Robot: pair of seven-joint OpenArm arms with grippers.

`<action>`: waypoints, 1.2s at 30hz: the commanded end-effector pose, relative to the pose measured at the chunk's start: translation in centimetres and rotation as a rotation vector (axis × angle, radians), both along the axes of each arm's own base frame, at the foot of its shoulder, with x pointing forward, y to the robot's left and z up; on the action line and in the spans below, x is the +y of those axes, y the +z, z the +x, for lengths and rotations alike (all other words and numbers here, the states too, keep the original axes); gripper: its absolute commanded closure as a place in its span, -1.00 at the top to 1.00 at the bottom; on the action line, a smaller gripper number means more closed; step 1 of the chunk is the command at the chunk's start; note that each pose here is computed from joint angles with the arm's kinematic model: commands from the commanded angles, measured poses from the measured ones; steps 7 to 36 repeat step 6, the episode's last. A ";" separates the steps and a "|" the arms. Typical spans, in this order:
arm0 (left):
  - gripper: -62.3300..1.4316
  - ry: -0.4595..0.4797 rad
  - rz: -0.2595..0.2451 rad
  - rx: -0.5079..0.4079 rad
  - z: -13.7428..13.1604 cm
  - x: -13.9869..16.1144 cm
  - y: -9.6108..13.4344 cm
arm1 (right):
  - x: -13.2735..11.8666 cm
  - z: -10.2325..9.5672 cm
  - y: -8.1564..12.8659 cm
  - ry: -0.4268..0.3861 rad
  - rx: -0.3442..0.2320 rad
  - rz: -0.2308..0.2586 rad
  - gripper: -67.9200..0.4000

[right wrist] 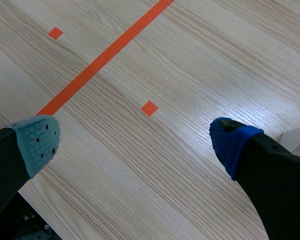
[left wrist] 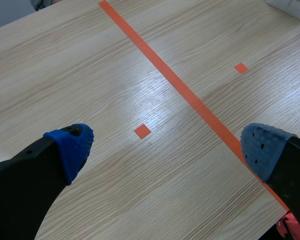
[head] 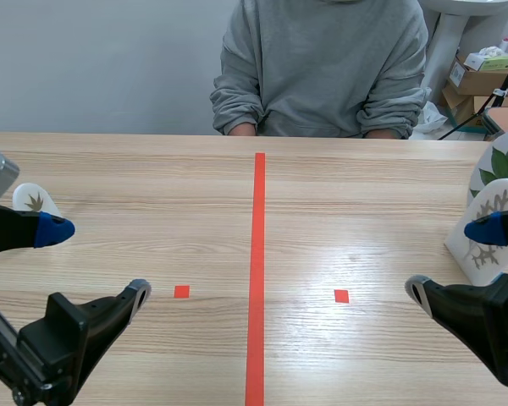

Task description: Do the leaf sorting experiment

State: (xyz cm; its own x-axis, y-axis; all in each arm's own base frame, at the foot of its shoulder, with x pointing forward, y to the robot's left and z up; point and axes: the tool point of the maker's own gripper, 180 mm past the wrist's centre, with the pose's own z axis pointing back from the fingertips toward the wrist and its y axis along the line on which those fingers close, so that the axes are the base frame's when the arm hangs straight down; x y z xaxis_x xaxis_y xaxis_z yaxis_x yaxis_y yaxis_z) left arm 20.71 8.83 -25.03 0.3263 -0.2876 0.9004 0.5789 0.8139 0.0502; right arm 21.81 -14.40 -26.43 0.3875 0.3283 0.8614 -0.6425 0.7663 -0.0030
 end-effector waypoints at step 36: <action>1.00 0.006 -0.015 -0.016 0.2 0.0 0.4 | 0.2 0.3 0.6 0.015 -0.020 0.010 0.82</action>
